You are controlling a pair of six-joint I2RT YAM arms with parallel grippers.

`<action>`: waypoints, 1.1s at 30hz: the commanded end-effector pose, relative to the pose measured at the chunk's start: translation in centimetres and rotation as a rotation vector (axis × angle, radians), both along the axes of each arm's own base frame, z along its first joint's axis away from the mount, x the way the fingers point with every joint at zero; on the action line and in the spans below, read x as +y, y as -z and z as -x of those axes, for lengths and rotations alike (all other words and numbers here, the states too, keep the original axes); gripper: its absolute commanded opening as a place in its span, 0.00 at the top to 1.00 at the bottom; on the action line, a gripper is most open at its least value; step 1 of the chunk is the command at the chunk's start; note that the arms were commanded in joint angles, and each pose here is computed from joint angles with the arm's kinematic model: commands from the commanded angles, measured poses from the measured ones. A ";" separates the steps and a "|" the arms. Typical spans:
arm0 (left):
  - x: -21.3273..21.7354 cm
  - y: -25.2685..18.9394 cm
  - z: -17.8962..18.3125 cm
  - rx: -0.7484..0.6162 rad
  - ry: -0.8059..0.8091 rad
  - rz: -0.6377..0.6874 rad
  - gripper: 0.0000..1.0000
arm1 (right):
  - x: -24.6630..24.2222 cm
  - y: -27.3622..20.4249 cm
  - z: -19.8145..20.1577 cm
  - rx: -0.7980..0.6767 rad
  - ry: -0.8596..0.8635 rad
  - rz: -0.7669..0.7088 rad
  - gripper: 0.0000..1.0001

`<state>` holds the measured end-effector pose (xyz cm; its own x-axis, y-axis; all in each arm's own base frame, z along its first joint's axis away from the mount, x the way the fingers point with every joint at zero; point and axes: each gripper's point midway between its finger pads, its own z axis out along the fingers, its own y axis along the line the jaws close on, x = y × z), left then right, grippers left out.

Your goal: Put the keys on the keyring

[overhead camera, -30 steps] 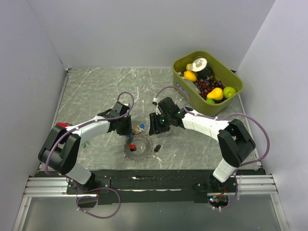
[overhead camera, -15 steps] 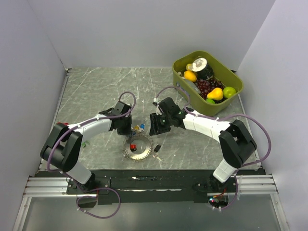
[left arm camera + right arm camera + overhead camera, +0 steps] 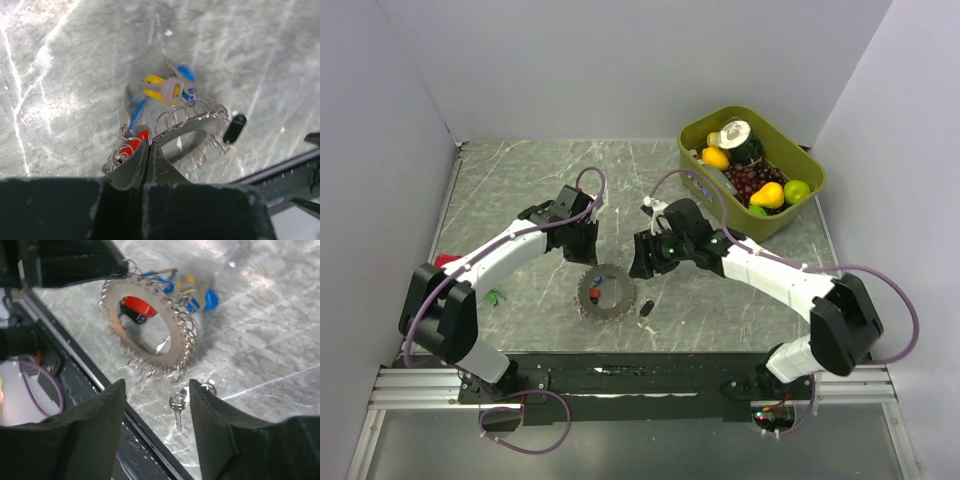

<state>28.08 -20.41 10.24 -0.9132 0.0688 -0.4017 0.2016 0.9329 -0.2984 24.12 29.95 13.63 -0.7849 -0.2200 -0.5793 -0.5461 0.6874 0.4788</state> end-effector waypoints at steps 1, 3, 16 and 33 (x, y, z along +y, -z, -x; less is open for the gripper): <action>-1.3 -4.6 0.6 -0.096 0.139 0.087 0.99 | 0.6 -5.1 0.1 -0.185 -0.091 -0.128 0.33; -1.9 -6.1 0.9 -0.137 0.189 0.136 0.99 | 0.7 -6.4 0.4 -0.232 -0.119 -0.165 0.25; -3.8 -15.0 4.4 -0.390 0.460 0.364 0.99 | 0.9 -16.4 3.0 -0.493 -0.274 -0.406 0.06; -5.0 -23.9 10.1 -0.695 0.649 0.699 0.99 | 1.5 -21.8 5.5 -0.531 -0.359 -0.635 0.25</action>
<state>18.90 -24.71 30.36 -0.4596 0.0907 -0.8835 0.8384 0.3724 -0.3979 19.85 31.66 31.28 -0.4007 -0.0151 -0.9161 -0.8968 0.2112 0.3888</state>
